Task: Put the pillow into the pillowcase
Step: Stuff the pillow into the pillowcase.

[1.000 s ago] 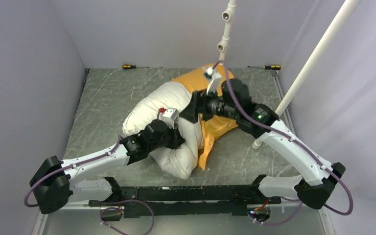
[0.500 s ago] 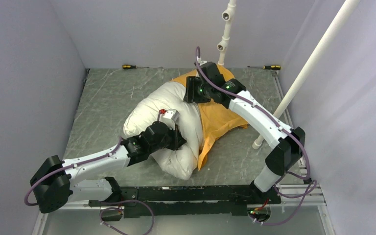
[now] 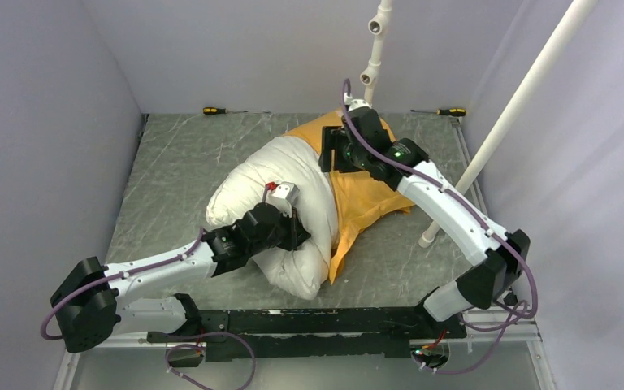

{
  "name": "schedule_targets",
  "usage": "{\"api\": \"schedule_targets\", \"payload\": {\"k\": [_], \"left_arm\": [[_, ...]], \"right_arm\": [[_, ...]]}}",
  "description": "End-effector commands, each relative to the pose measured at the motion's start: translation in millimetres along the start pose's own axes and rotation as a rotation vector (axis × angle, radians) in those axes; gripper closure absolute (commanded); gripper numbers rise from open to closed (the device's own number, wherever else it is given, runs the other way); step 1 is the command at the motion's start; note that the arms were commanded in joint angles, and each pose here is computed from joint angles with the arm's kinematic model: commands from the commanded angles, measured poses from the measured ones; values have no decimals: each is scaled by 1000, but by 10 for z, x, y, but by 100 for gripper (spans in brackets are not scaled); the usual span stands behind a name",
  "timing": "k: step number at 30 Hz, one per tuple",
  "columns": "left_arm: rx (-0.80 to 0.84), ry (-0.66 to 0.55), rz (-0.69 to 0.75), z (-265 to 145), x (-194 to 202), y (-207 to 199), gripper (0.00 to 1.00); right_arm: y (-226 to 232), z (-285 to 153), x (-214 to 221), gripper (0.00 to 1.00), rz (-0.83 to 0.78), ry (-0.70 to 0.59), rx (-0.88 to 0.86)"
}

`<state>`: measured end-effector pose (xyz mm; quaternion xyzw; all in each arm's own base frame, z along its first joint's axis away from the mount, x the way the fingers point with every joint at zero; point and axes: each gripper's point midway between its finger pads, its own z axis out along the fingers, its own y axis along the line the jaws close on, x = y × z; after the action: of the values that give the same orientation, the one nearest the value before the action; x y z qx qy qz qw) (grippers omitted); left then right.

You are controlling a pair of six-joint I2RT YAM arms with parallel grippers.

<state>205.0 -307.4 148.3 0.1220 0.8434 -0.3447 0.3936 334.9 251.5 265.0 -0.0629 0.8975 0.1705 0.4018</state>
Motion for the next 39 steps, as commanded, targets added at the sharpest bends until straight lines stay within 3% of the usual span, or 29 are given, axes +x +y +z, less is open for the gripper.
{"api": "schedule_targets", "payload": {"k": [1,8,16,17,19,20,24,26,30,34,39], "left_arm": [[5,1,3,79,37,-20,100],[1,7,10,77,49,-22,100],[-3,6,14,62,38,-23,100],[-4,4,14,62,36,-21,100],[-3,3,14,58,29,-25,100],[-2,6,15,55,33,-30,100],[-11,19,19,22,35,-25,100],[-43,37,9,-27,88,48,100],[-57,-13,-6,-117,30,100,100],[-71,-67,21,-201,-145,91,100],[-31,-144,73,-225,-518,-127,100]], "right_arm": [[-109,-174,-280,32,30,-107,4],[-110,201,-78,47,-13,6,-20],[14,286,-10,45,-5,17,-91],[17,299,-18,55,-7,18,-90],[-25,348,-19,93,-15,33,-58],[-50,368,-25,100,-22,43,-38],[119,153,-320,100,-53,-4,-103],[356,-139,-524,100,-69,-47,-227],[1100,-930,-679,100,-126,-73,-694],[1595,-1589,-375,100,-163,71,-1165],[1998,-1931,198,100,-233,239,-1389]]}}
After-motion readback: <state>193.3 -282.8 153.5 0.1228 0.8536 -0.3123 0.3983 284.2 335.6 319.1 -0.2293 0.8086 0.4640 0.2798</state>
